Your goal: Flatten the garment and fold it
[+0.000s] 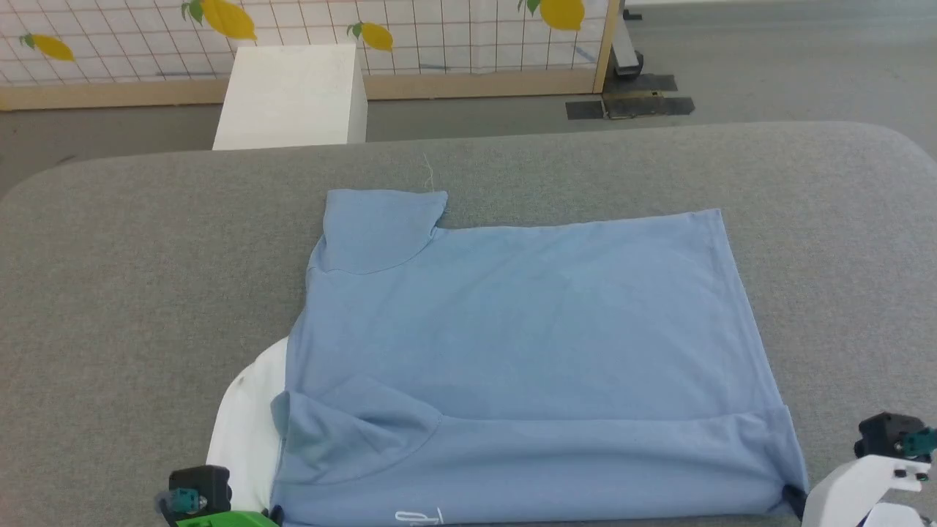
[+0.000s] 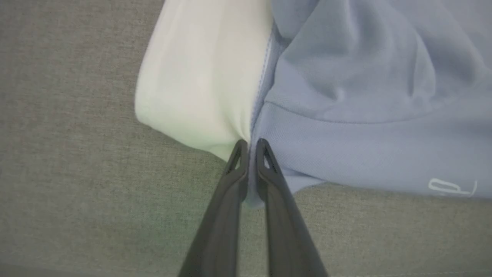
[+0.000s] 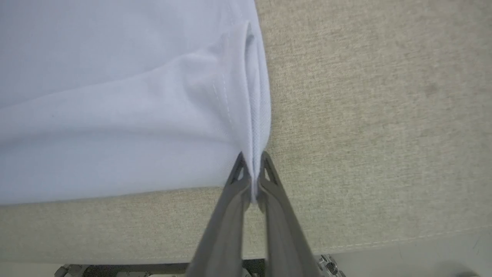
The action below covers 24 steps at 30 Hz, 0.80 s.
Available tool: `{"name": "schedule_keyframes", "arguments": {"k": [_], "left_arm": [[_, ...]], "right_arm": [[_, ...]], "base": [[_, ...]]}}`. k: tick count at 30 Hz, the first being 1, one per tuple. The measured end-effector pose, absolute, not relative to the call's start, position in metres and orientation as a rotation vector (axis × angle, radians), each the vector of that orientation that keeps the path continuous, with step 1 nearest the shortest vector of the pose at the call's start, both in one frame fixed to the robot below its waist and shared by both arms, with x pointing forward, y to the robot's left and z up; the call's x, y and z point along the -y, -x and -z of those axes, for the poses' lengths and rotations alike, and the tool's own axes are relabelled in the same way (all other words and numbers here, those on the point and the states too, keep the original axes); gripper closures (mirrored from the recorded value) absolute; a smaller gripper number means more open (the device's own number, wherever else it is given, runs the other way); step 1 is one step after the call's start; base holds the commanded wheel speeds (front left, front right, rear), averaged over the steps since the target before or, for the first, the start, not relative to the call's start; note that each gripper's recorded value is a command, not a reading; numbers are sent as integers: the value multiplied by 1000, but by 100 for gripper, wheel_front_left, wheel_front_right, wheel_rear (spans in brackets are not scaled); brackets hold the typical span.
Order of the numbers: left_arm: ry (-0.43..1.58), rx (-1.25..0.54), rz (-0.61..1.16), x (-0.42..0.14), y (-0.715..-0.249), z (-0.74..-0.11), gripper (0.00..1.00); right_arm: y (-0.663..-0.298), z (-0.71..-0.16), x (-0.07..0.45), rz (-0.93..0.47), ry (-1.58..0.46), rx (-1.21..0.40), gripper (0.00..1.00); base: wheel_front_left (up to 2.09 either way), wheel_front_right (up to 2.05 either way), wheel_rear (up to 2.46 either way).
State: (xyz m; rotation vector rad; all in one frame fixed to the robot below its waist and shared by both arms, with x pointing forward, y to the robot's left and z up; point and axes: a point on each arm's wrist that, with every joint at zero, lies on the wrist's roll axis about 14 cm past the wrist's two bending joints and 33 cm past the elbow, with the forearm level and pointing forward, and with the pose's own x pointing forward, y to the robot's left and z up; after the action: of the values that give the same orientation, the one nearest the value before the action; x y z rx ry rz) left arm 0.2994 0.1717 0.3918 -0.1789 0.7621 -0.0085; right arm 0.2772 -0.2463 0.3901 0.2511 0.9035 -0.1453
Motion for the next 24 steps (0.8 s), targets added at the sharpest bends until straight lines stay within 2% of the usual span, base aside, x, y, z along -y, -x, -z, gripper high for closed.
{"name": "schedule_keyframes", "arguments": {"k": [5,7,8,9,15,20,24], "left_arm": [[202,-785,14,-165,-298,-378,100],[218,-773,6,-164,-301,-377,49],[225,-769,5,-163,-302,-378,4],[229,-764,10,-162,-302,-378,0],[228,-645,18,-166,-314,-401,0],[164,-393,71,-170,-354,-452,0],[74,-219,142,-164,-394,-490,0]], "right_arm": [[-272,-366,241,149,-269,-935,100],[-277,-364,241,150,-273,-905,56],[-279,-365,240,148,-275,-891,14],[-282,-367,239,142,-276,-865,0],[-306,-399,242,146,-253,-615,0],[-330,-444,239,122,-188,-349,0],[-350,-471,227,77,-134,-194,0]], "base": [[0,0,0],[0,0,0],[0,0,0],[0,0,0],[0,0,0],[0,0,0],[0,0,0]]}}
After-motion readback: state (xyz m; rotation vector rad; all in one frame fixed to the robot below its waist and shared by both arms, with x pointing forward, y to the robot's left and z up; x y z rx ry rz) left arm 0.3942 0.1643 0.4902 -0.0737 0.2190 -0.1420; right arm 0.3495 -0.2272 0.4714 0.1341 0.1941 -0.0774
